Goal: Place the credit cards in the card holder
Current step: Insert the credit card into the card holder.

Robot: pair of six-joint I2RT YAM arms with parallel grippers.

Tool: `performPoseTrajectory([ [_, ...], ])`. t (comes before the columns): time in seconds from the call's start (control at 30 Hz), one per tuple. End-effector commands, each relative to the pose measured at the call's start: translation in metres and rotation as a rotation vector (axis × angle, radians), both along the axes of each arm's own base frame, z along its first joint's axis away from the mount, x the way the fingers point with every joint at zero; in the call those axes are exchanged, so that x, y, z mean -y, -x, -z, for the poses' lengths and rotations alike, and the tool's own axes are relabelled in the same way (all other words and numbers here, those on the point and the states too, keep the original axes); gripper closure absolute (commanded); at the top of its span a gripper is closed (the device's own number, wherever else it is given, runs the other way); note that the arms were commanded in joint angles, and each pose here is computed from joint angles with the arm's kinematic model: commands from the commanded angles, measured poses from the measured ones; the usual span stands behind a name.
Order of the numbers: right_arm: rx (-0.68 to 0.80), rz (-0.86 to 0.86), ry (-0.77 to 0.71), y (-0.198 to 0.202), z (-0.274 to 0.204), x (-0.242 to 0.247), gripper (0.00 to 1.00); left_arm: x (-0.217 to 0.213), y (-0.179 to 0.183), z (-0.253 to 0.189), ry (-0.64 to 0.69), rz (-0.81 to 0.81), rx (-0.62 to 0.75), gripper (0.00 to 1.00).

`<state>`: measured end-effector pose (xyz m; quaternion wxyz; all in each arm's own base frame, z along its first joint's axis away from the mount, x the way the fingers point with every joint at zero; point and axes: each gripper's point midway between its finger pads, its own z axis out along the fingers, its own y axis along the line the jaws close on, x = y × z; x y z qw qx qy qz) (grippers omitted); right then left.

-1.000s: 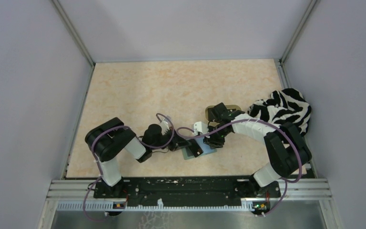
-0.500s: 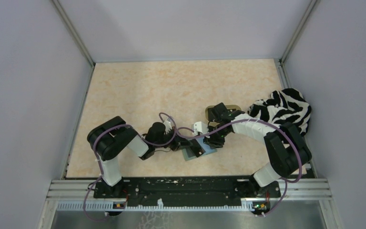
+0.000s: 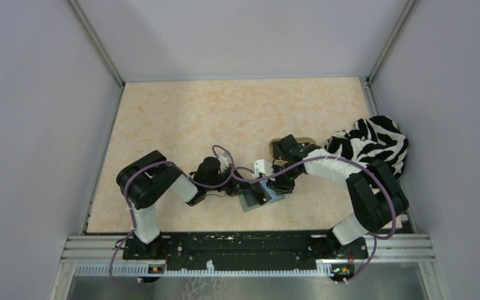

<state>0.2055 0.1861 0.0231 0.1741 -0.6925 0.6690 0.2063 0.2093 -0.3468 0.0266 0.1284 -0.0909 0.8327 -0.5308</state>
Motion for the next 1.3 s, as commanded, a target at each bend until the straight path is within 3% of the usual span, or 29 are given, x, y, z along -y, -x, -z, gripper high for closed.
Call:
performPoseTrajectory([
  [0.0,0.009,-0.019,0.020,-0.002,0.001,-0.004,0.62,0.000,0.010,0.014,-0.038,0.042,-0.039,1.00],
  [0.37,0.008,-0.020,0.020,-0.001,0.001,-0.004,0.62,0.006,0.008,0.015,-0.024,0.068,-0.026,0.98],
  [0.7,0.029,-0.003,-0.007,-0.006,-0.010,-0.009,0.59,0.005,0.008,0.019,-0.023,0.076,-0.026,0.85],
  [1.27,0.018,-0.125,-0.251,0.019,-0.053,-0.046,0.59,0.004,0.007,0.020,-0.025,0.076,-0.026,0.83],
])
